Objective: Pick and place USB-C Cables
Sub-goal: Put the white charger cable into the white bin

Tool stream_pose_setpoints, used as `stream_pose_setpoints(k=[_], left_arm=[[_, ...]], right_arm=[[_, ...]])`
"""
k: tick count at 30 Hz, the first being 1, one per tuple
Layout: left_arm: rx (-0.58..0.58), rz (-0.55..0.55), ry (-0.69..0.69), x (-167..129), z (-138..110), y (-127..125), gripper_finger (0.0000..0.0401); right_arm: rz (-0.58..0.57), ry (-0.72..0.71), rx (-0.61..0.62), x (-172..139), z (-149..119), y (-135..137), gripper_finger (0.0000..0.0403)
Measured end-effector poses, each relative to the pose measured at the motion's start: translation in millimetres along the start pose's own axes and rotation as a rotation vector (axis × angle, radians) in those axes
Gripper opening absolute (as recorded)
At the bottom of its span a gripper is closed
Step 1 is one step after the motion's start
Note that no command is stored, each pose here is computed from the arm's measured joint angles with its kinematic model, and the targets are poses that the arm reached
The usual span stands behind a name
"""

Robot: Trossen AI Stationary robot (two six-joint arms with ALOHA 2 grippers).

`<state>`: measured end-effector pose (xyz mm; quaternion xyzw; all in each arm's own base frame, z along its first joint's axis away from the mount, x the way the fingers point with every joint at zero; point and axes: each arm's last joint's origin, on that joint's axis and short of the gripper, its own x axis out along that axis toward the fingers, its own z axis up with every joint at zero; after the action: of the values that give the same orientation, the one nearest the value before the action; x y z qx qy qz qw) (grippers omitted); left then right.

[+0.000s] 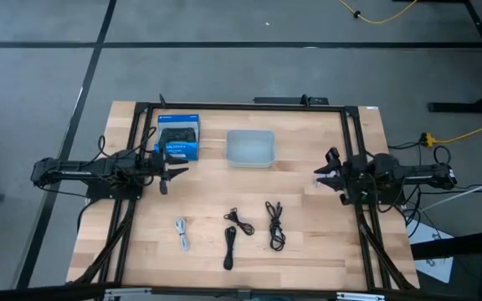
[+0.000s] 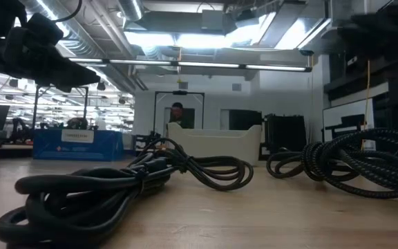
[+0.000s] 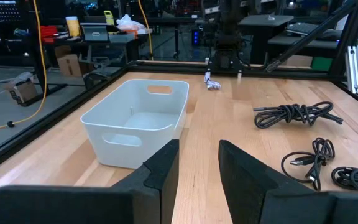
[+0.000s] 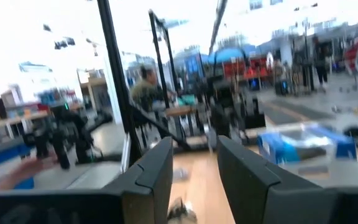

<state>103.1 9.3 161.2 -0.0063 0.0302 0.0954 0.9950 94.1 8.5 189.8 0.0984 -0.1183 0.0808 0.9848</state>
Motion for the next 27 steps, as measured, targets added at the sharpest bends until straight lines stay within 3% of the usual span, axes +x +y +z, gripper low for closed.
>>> stream_pose_setpoints(k=[8,14,19,22,25,27], left_arm=[[0.000,0.000,0.000,0,0,0,0.0106],[-0.005,0.011,-0.009,0,1,0,0.0106],[-0.192,-0.043,-0.044,0,5,-1,0.0106],[-0.238,-0.020,-0.100,0,10,0,0.0106],[-0.380,0.049,-0.221,-2,20,3,0.0106],[-0.495,0.038,-0.334,-4,30,3,0.0106]], right_arm=[[0.016,-0.097,-0.037,0,9,2,0.0129],[-0.086,-0.121,0.009,-1,10,-1,0.0129],[-0.105,-0.124,0.038,-1,10,-2,0.0129],[-0.106,-0.123,0.031,-1,10,-2,0.0129],[-0.106,-0.123,0.030,-1,10,-2,0.0129],[-0.106,-0.122,0.030,-1,10,-2,0.0129]])
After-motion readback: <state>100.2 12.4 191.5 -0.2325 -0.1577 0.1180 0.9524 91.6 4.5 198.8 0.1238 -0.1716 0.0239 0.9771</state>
